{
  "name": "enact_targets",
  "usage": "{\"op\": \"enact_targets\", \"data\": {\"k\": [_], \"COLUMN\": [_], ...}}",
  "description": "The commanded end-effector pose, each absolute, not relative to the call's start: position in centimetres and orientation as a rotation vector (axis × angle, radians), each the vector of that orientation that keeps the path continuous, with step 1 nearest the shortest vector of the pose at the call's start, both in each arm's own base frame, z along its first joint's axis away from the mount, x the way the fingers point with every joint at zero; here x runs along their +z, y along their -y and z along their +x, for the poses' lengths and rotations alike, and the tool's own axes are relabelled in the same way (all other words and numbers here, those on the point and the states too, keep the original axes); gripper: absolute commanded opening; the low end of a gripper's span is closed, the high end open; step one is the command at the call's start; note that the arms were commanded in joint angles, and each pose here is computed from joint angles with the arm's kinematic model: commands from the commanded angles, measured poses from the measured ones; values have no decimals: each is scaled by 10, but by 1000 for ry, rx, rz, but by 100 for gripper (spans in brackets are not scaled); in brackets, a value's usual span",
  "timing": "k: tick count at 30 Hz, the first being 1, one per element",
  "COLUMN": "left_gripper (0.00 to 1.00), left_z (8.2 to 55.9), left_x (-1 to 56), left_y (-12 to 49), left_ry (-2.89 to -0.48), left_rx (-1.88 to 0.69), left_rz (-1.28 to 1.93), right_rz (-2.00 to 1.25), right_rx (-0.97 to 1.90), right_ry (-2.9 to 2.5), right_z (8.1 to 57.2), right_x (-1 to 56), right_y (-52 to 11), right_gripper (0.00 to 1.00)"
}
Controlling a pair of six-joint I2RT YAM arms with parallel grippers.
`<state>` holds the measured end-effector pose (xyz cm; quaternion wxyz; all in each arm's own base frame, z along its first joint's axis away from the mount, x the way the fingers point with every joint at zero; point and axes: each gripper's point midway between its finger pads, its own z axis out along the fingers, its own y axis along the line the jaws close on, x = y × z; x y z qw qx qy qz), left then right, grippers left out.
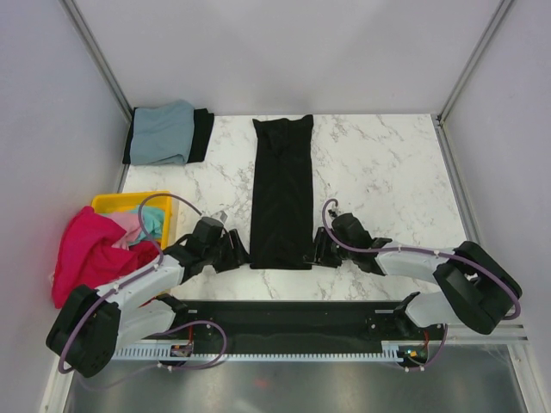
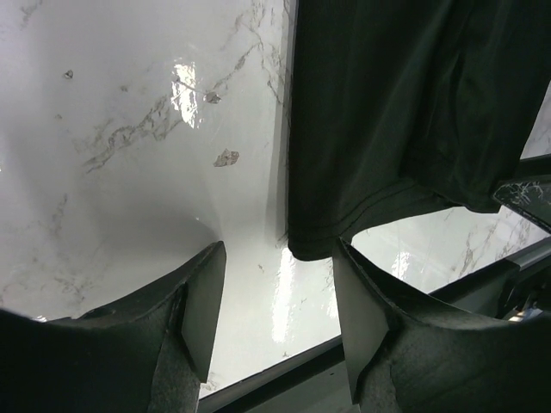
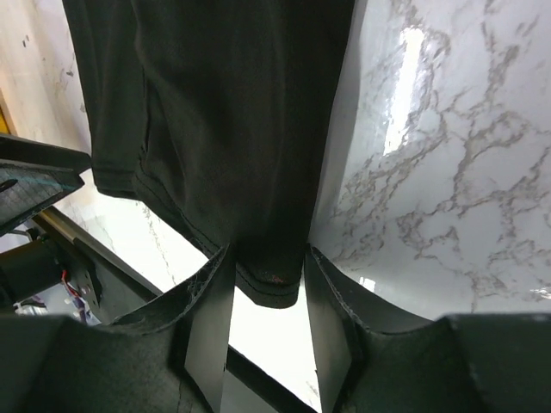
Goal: Fold and stack the t-shirts
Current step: Fold the tshirt
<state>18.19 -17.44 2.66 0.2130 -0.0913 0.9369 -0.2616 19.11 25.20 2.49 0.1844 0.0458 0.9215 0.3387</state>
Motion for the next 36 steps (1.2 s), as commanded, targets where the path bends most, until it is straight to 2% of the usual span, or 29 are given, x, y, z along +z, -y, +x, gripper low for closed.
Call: {"op": "enact_targets", "data": {"k": [1, 5, 10, 12, 17, 18, 19, 22, 23, 24, 25, 26, 36], "left_gripper": [61, 60, 58, 56, 46, 44, 42, 23, 12, 6, 4, 2, 2], "left_z": [187, 187, 188, 188, 187, 186, 185, 184, 184, 183, 183, 184, 163], "left_x": [24, 21, 17, 16, 18, 17, 16, 12, 11, 10, 10, 10, 55], "left_y": [174, 176, 179, 180, 184, 184, 185, 183, 183, 183, 183, 182, 196], "left_ry": [-2577, -2588, -2591, -2589, -2589, -2592, -2594, -2595, -2596, -2600, -2597, -2589, -2546], "left_rx": [-718, -723, -735, -740, -755, -754, -756, -740, -734, -731, -727, -722, -791], "left_rz": [-295, -291, -290, -292, -279, -280, -277, -281, -283, -282, -281, -283, -247], "right_rz": [147, 158, 158, 155, 135, 133, 135, 130, 125, 119, 118, 116, 119], "right_rx": [917, 900, 892, 892, 874, 872, 867, 863, 868, 865, 863, 861, 868], "right_ry": [-2661, -2674, -2683, -2680, -2685, -2685, -2686, -2689, -2690, -2694, -2693, -2694, -2646], "right_z": [173, 170, 172, 174, 174, 174, 174, 173, 173, 172, 173, 172, 160], "right_x": [7, -2, -7, -6, -6, -6, -7, -8, -7, -8, -8, -8, 24], "right_y": [-244, -239, -241, -242, -242, -241, -240, -240, -240, -240, -240, -239, -226], "right_gripper": [46, 45, 38, 33, 29, 26, 25, 20, 17, 9, 6, 0, 0]}}
